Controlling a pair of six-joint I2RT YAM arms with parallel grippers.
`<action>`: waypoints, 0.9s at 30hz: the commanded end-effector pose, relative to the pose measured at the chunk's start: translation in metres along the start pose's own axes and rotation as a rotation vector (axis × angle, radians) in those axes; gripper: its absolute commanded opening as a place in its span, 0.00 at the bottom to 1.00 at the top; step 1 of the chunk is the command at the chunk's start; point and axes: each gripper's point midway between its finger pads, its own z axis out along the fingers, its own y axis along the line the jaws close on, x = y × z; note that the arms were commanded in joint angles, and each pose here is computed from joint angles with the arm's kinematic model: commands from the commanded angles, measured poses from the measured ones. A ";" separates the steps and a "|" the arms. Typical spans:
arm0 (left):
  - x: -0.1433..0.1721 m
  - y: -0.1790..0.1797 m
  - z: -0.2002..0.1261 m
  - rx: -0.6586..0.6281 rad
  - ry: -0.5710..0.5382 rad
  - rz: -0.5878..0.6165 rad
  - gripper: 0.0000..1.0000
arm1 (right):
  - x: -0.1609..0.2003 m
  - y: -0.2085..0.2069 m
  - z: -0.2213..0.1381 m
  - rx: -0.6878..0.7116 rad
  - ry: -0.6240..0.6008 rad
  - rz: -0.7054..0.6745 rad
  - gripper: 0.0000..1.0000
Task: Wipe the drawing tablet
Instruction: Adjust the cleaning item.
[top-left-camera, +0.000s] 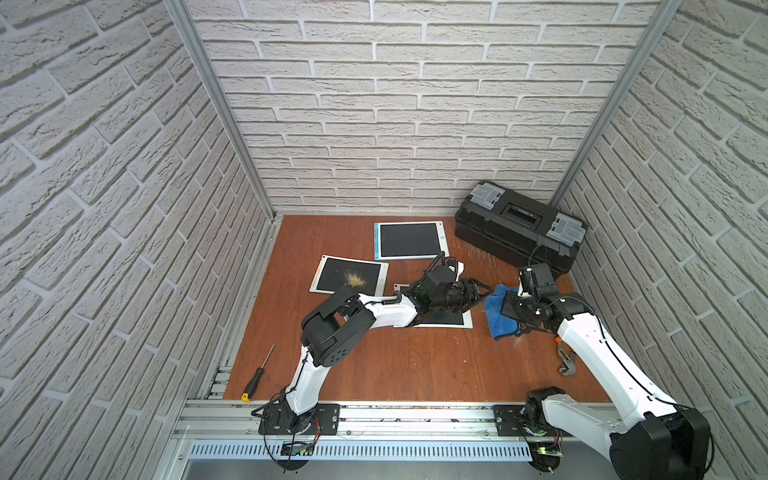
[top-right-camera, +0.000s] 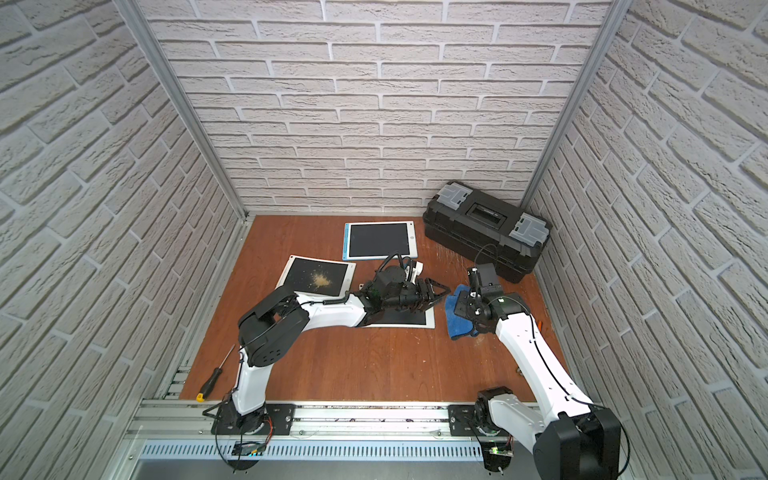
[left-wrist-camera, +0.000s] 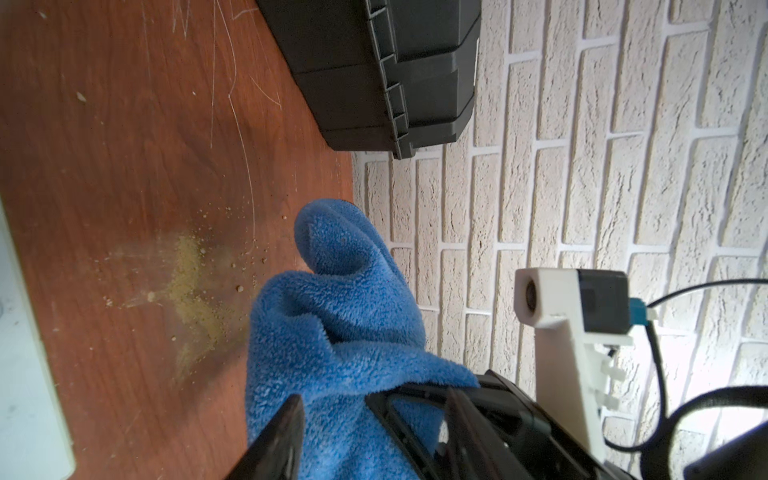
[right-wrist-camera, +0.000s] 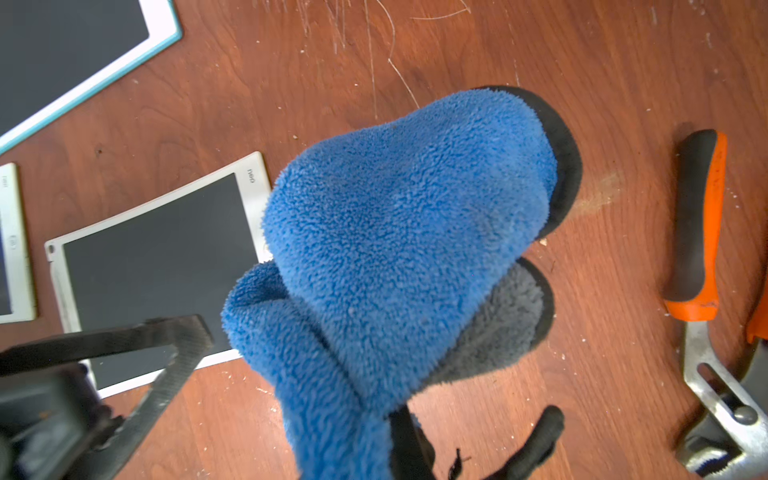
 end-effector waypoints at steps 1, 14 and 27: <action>0.008 -0.006 0.007 0.056 0.024 -0.025 0.57 | -0.010 0.022 -0.015 -0.132 -0.055 0.021 0.03; 0.005 -0.023 0.016 0.125 0.030 -0.038 0.56 | 0.006 0.077 -0.008 -0.448 0.074 0.094 0.03; 0.010 -0.053 0.011 0.283 0.051 -0.079 0.56 | -0.010 0.082 -0.019 -0.587 -0.053 0.114 0.03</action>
